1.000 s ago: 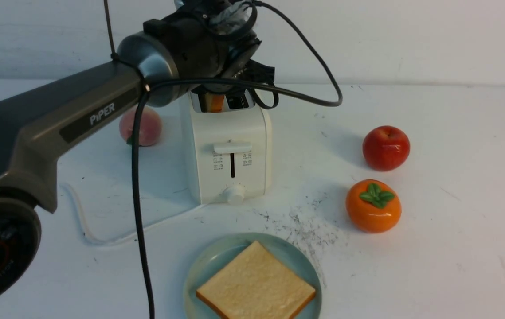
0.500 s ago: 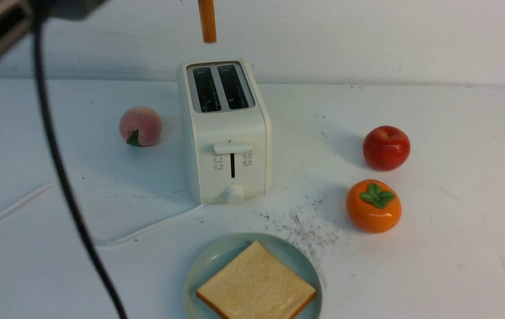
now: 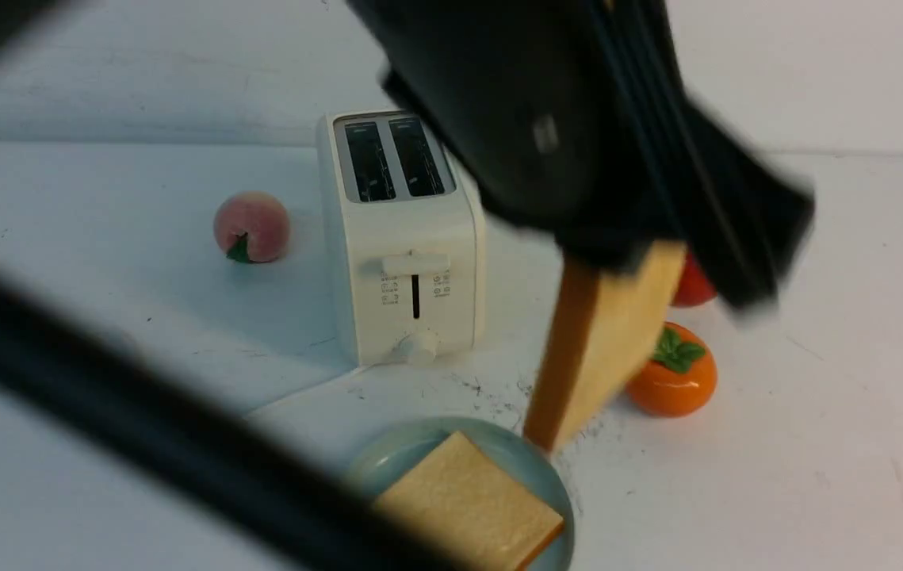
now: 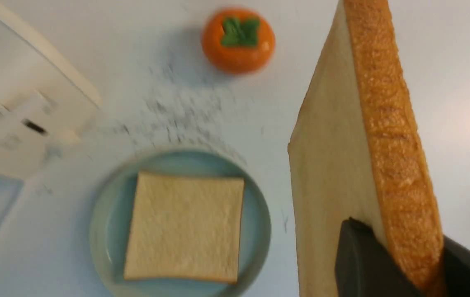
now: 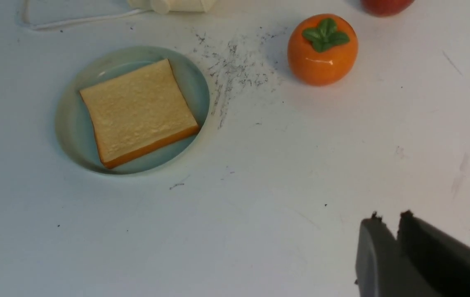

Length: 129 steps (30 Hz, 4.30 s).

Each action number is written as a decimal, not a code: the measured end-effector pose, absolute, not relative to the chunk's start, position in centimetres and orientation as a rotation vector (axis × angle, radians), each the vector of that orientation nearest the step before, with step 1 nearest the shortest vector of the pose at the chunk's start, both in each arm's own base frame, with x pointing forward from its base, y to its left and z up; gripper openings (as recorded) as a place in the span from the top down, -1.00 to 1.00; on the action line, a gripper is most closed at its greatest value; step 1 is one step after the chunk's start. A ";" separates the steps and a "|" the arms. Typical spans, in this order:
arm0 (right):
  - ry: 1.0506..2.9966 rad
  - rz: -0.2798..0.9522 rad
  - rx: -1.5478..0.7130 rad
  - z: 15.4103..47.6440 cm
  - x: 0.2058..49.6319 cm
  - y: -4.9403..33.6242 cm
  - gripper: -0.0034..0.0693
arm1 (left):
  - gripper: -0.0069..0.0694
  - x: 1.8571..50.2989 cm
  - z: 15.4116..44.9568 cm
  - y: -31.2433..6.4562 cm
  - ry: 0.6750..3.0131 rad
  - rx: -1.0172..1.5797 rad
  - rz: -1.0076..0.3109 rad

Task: Take toasted bread from bread machine on white table place on plate.

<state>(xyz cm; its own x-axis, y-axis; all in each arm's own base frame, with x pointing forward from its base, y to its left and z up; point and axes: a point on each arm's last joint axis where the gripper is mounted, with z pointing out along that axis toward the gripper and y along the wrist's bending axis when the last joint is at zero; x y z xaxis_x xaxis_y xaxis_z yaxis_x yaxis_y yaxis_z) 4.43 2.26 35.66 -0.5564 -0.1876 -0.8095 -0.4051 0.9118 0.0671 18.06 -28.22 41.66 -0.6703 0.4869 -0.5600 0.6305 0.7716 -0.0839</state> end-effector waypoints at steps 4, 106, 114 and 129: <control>2.181 0.307 -0.424 35.6 4.4 2.3 0.68 | 0.58 18.2 36.6 -28.1 2.597 0.825 -0.220; 2.211 0.362 -0.430 35.4 4.1 2.6 0.50 | -0.31 26.5 21.2 -21.1 2.712 0.304 -0.019; 2.211 0.362 -0.430 35.4 4.1 2.6 0.49 | 0.20 26.9 25.1 -22.2 2.803 0.247 -0.054; 2.216 0.361 -0.431 35.4 4.0 2.5 0.46 | 0.86 25.1 26.3 -25.8 2.879 0.466 -0.636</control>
